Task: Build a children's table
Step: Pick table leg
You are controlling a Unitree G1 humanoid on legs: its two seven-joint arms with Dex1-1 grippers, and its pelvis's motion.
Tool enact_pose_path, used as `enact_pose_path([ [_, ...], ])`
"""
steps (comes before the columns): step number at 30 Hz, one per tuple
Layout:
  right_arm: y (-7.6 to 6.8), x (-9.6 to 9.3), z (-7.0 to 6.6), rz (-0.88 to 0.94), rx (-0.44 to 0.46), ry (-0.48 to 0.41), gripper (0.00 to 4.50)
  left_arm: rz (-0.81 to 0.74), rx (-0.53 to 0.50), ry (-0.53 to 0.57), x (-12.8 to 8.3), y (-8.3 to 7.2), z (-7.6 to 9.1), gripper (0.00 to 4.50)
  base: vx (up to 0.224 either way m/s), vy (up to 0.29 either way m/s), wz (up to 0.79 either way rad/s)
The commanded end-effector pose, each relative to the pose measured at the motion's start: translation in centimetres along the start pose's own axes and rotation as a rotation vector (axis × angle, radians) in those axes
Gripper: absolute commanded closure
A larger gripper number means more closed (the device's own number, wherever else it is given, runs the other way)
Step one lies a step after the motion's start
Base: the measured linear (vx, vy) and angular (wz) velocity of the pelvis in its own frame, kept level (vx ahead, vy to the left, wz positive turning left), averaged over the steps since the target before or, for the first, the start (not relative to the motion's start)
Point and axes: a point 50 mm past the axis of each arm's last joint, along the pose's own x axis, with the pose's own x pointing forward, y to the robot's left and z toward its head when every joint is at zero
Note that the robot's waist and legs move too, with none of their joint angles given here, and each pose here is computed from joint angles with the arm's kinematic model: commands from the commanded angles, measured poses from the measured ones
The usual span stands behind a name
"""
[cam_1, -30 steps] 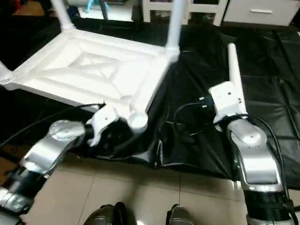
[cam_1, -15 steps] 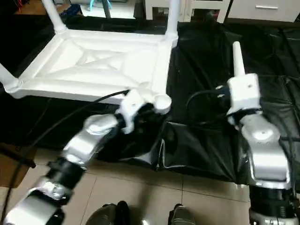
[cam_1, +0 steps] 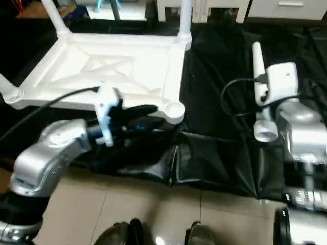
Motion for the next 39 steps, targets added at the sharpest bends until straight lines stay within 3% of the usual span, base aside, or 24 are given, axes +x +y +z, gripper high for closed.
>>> enact_pose_path([
  [1, -0.5, 0.5, 0.0, 0.012, 0.021, 0.043, 0.08, 0.065, 0.007, 0.042, -1.0, 0.9, -0.1, 2.39, 0.000, 0.000, 0.00],
  [9, -2.3, 1.7, 1.1, -0.089, 0.010, 0.129, 0.08, -0.010, -0.039, 0.083, -2.0, 0.0, 0.6, 2.39, 0.000, 0.000, 0.00],
  [13, -2.5, 1.8, -0.6, -0.044, 0.030, 0.283, 0.08, -0.027, -0.041, 0.103, -2.0, -0.4, 0.4, 2.39, 0.000, 0.000, 0.00],
  [18, -3.3, 1.5, -1.7, -0.033, 0.046, 0.372, 0.08, -0.028, -0.043, 0.109, -2.1, -0.5, 0.6, 2.39, 0.000, 0.000, 0.00],
  [19, -3.5, 1.5, -1.9, -0.040, 0.053, 0.383, 0.46, -0.028, -0.044, 0.110, -2.2, -0.5, 0.6, 2.39, 0.000, 0.000, 0.00],
  [27, -5.2, 0.7, -3.5, -0.048, 0.136, 0.442, 0.96, -0.031, -0.037, 0.112, -2.0, -0.5, 0.7, 2.39, 0.000, 0.000, 0.00],
  [28, -5.3, 0.6, -3.5, -0.034, 0.157, 0.440, 1.29, -0.030, -0.037, 0.110, -2.0, -0.5, 0.8, 2.39, 0.000, 0.000, 0.00],
  [31, -5.3, 0.6, -3.6, -0.015, 0.194, 0.433, 1.38, -0.027, -0.039, 0.102, -1.9, -0.4, 0.9, 2.39, 0.000, 0.000, 0.00],
  [33, -5.4, 0.6, -3.6, -0.010, 0.209, 0.431, 1.72, -0.022, -0.040, 0.097, -1.8, -0.3, 0.9, 2.39, 0.000, 0.000, 0.00],
  [35, -5.3, 0.5, -3.5, 0.036, 0.295, 0.410, 1.84, 0.008, -0.043, 0.069, -1.6, 0.3, 1.1, 2.39, 0.000, 0.000, 0.00],
  [39, -5.7, 0.3, -3.6, 0.036, 0.315, 0.406, 2.22, 0.016, -0.047, 0.049, -1.5, 0.4, 1.4, 2.39, 0.000, 0.000, 0.00],
])
